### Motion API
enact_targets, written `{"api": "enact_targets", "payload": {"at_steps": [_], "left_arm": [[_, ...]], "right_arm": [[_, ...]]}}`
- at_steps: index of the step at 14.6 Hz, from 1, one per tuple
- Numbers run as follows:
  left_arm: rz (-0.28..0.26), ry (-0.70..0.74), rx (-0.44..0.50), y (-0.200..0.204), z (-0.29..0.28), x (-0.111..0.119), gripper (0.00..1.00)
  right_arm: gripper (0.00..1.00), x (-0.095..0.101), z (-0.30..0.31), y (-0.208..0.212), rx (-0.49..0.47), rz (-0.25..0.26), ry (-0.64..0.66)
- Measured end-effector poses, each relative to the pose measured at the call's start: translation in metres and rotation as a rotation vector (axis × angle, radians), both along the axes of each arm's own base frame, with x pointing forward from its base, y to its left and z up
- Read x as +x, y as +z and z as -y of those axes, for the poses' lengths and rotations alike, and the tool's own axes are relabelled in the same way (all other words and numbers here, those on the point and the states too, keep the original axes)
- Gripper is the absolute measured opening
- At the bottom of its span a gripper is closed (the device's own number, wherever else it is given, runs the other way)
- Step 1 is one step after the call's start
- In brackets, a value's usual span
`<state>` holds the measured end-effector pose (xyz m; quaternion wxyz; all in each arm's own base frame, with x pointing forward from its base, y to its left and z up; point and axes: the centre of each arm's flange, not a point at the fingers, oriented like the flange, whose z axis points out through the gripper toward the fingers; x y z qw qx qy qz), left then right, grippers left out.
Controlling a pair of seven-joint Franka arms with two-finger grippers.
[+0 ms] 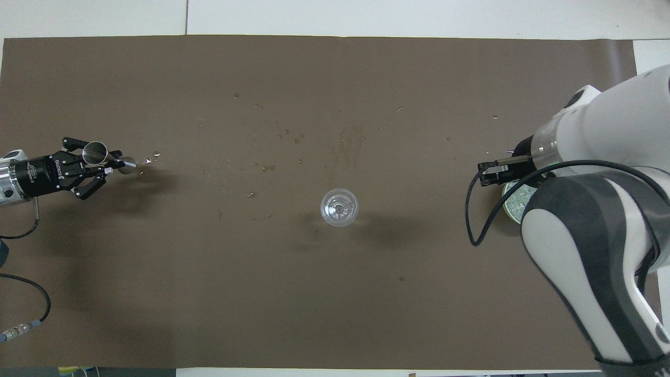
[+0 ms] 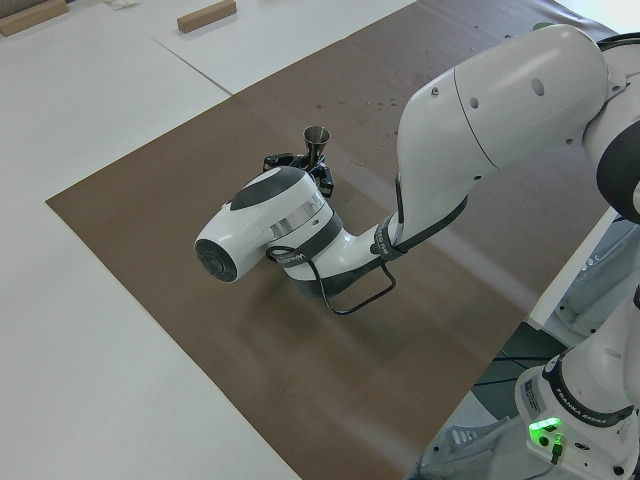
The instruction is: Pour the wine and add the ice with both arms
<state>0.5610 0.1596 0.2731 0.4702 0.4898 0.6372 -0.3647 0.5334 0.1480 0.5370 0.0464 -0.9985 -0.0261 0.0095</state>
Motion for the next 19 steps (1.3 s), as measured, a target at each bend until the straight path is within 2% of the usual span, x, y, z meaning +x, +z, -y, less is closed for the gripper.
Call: {"api": "enact_targets", "payload": {"at_steps": [5, 10, 14, 19], "left_arm": [[-0.012, 0.035, -0.016, -0.013, -0.011, -0.002, 0.22], [-0.034, 0.071, 0.000, -0.028, -0.022, -0.006, 0.22], [-0.054, 0.102, 0.023, -0.040, -0.023, -0.008, 0.22], [-0.059, 0.114, 0.017, -0.043, -0.022, -0.010, 0.22]], "right_arm": [[0.27, -0.027, -0.133, 0.033, 0.046, 0.074, -0.099], [0.27, -0.046, -0.210, -0.004, 0.029, 0.094, -0.084], [0.27, -0.043, -0.224, -0.029, 0.034, 0.109, -0.088], [0.30, -0.049, -0.224, -0.038, 0.028, 0.101, -0.085]]}}
